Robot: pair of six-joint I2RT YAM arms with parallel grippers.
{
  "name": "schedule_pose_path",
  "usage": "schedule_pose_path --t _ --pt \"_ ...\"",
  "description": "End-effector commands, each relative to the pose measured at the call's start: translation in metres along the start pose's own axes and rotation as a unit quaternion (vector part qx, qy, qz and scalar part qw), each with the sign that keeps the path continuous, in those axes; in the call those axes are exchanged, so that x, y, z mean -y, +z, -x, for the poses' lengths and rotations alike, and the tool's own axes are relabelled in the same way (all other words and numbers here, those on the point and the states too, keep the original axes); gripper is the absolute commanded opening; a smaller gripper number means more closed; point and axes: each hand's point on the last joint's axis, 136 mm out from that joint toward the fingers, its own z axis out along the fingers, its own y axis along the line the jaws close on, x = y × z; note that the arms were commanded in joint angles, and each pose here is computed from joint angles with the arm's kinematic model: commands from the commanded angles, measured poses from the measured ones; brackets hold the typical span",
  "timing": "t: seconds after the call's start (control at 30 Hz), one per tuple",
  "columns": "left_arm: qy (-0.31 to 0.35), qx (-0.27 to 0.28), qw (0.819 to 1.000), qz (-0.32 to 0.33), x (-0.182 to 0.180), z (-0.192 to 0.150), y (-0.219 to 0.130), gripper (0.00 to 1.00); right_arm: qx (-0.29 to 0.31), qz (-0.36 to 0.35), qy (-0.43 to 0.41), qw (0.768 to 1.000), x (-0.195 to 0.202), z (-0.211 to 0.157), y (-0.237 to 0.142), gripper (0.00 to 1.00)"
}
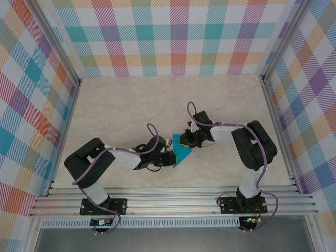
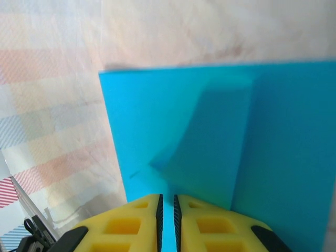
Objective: Fold a paper plane with a square sheet of paper (pick it up from the middle)
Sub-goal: Fourth fold the wing at the center of the table.
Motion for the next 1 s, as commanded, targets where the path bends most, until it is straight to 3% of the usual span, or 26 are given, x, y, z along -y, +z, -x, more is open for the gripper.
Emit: schedule_pose_path --t 0.0,0.77,0.97 --pt "-0.025 -0.101 0.982 0.161 -0.090 -0.069 0.002 0.00 0.020 -0.001 -0.013 1.000 0.004 0.023 -0.002 0.17" --pt "-0.025 -0.102 0.982 0.159 -0.089 -0.072 0.002 0.00 0.041 0.003 0.015 0.999 0.028 0.083 -0.018 0.18" --pt "-0.023 -0.100 0.982 0.158 -0.087 -0.071 0.002 0.00 0.054 0.018 -0.005 0.998 0.006 0.089 -0.043 0.20"
